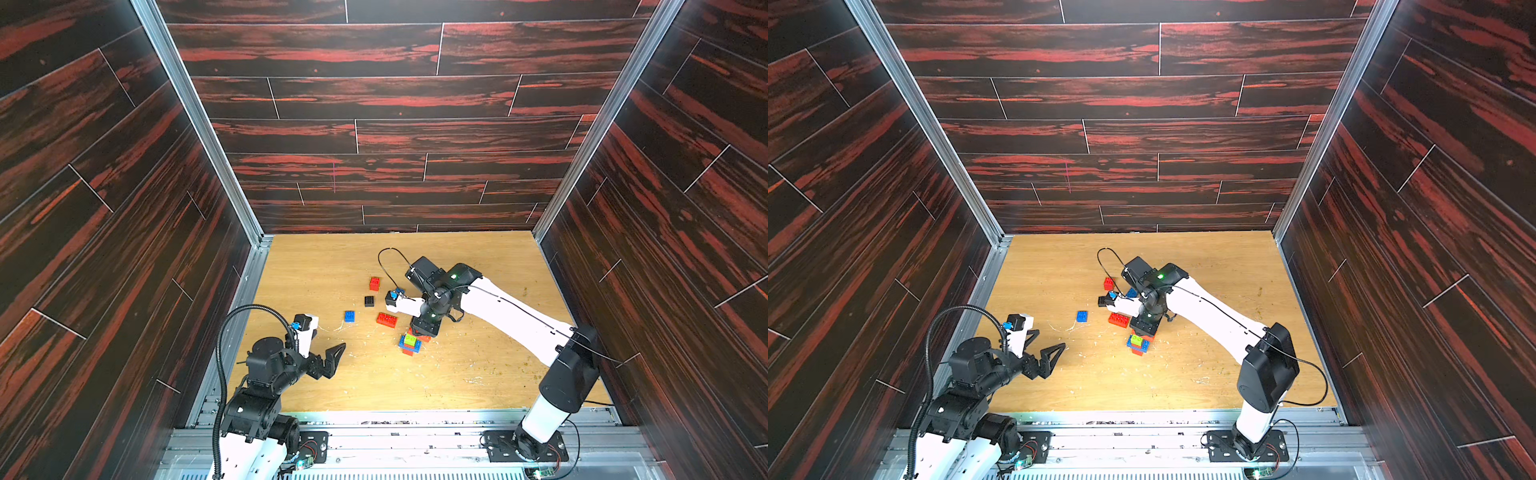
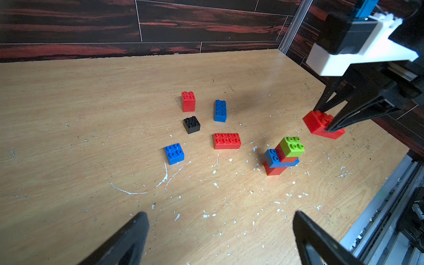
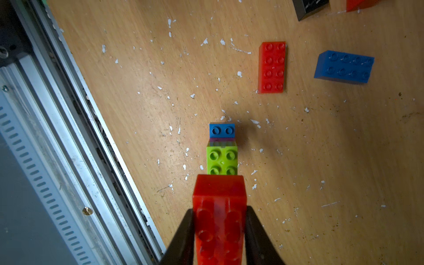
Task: Assemble the letter f with lego
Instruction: Assemble the lego brick with the lego brick.
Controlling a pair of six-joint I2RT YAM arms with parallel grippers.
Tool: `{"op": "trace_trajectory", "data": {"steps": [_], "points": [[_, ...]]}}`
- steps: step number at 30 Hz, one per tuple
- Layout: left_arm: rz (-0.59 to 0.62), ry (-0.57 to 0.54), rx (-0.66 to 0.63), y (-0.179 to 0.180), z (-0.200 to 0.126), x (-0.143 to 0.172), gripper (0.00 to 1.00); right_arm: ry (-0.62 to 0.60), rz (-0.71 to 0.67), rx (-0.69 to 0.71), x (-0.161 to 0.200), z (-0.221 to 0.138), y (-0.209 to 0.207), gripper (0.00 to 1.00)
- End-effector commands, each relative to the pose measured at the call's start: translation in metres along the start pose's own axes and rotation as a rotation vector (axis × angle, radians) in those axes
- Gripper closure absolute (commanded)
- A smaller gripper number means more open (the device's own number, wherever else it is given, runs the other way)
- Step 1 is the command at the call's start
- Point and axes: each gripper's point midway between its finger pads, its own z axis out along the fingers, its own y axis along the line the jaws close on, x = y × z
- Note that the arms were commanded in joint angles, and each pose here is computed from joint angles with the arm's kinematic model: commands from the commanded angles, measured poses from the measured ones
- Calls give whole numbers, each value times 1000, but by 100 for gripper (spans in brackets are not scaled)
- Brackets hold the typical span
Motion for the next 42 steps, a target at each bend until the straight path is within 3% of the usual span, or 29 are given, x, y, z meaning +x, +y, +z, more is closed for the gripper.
{"op": "trace_trajectory", "data": {"steps": [1,42], "points": [[7,2,0,0,1,2,0,3,-21,-26,-1,5,7,77],[5,-1,-14,2,1,1,0,94,-37,-60,9,38,5,77]]}}
